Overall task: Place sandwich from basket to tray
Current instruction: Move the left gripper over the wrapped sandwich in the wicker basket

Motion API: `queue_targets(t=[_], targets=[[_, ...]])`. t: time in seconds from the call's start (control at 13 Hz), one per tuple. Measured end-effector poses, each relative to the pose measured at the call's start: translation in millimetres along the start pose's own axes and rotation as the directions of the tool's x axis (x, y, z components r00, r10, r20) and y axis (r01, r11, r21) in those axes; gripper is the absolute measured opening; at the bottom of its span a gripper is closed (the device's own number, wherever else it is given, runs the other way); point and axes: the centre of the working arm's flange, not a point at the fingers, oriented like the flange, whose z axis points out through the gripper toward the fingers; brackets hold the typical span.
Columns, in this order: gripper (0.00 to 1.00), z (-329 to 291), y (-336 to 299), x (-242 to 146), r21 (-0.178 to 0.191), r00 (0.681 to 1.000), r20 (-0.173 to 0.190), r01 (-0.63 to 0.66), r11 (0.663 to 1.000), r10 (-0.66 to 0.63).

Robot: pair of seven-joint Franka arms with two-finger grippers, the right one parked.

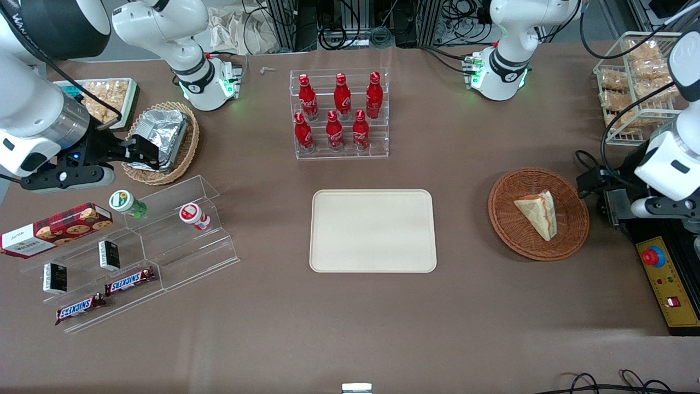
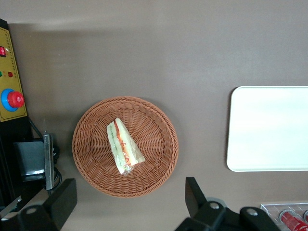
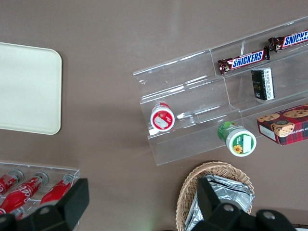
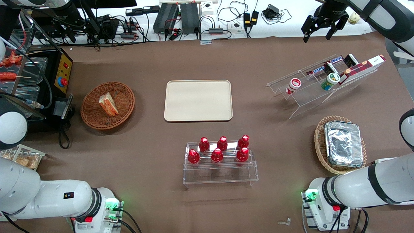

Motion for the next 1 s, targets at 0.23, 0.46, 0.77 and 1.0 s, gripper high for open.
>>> queue_targets(t=[0.23, 0.46, 0.77, 1.0], targets=[[1.00, 1, -2, 3, -0.001, 1.000, 0.001, 0.004, 1.000, -0.004], [1.00, 9, -5, 5, 0.000, 1.000, 0.014, -0.008, 1.000, 0.008], [0.99, 35, -12, 15, 0.003, 0.998, 0.058, 0.017, 1.000, -0.017], [1.00, 62, -19, 21, 0.014, 0.982, 0.080, 0.168, 0.986, -0.169]])
